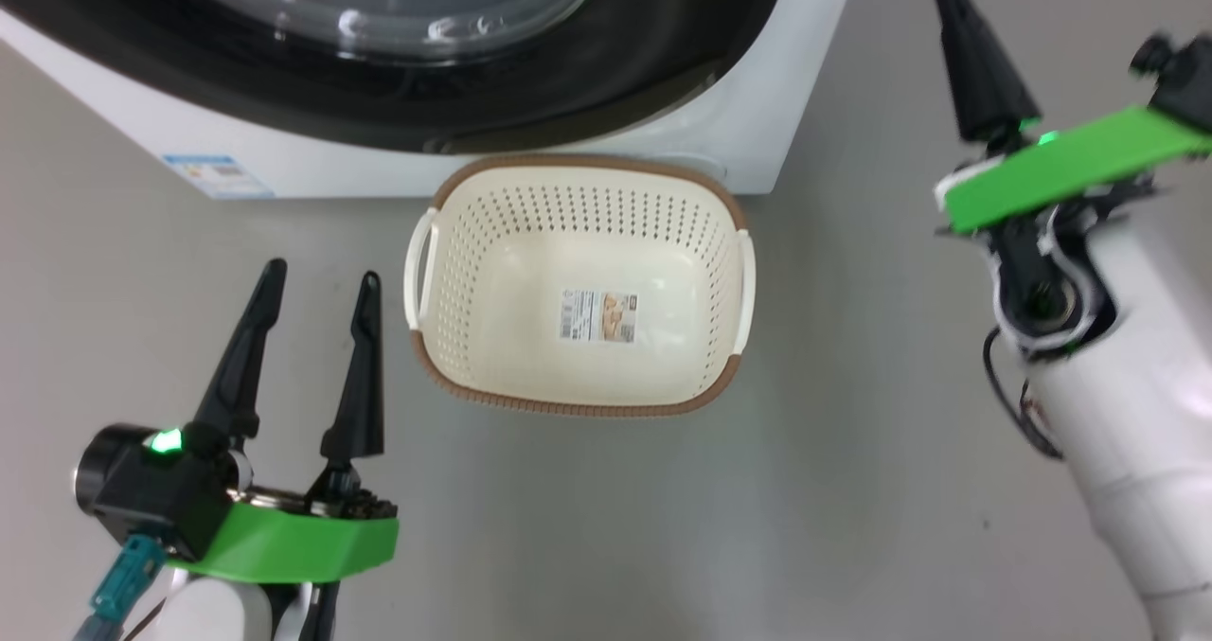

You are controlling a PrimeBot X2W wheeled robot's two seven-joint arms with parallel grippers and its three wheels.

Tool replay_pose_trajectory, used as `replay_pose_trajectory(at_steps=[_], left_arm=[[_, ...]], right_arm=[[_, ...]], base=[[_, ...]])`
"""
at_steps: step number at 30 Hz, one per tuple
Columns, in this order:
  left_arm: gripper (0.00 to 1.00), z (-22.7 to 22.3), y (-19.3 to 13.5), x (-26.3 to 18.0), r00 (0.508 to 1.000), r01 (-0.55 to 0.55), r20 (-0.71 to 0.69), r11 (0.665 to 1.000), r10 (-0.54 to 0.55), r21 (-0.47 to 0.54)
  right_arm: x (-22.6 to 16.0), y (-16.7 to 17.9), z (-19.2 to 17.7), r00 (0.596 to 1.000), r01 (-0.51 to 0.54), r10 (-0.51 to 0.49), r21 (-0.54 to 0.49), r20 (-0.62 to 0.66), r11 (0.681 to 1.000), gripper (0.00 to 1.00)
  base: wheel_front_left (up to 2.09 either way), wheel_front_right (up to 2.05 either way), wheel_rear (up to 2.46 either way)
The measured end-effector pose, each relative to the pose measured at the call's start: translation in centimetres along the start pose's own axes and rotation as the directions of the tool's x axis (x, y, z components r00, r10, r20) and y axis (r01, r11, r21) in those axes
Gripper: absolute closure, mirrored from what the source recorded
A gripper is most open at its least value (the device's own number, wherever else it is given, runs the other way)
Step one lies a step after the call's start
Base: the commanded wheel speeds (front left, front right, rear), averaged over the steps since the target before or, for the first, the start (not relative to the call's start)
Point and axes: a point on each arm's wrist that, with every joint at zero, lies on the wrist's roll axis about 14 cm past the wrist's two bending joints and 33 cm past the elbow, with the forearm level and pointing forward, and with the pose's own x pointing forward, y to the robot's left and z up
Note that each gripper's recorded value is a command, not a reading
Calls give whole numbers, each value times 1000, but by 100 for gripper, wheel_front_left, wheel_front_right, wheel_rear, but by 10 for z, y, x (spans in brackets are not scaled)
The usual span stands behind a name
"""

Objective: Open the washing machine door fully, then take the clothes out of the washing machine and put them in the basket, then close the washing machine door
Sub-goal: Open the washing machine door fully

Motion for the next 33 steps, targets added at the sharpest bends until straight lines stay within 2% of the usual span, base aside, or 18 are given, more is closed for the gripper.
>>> replay_pose_trajectory(at_steps=[8, 9, 11, 17, 26, 33], left_arm=[[0, -15, 8, 5, 999, -18, -32, 1000, 18, 4], [0, -20, 10, 6, 999, -22, -41, 1000, 22, 7], [0, -21, 11, 7, 999, -23, -42, 1000, 24, 7], [0, -29, 15, 12, 998, -31, -57, 999, 31, 12], [0, -34, 17, 15, 997, -29, -67, 999, 30, 21], [0, -40, 17, 15, 996, -26, -82, 999, 28, 24]], right_arm=[[37, 1, -10, 996, -20, 31, 138, -82, 990, 100], [47, 5, -12, 994, -29, 48, 187, -101, 982, 100], [52, 6, -13, 992, -33, 57, 208, -110, 978, 100], [75, 19, -27, 971, -48, 128, 362, -201, 931, 100], [95, 31, -40, 939, -54, 197, 446, -281, 893, 100], [99, 30, -48, 917, -43, 219, 465, -333, 884, 100]], base=[[0, 0, 0], [0, 0, 0], [0, 0, 0], [0, 0, 0], [0, 0, 0], [0, 0, 0]])
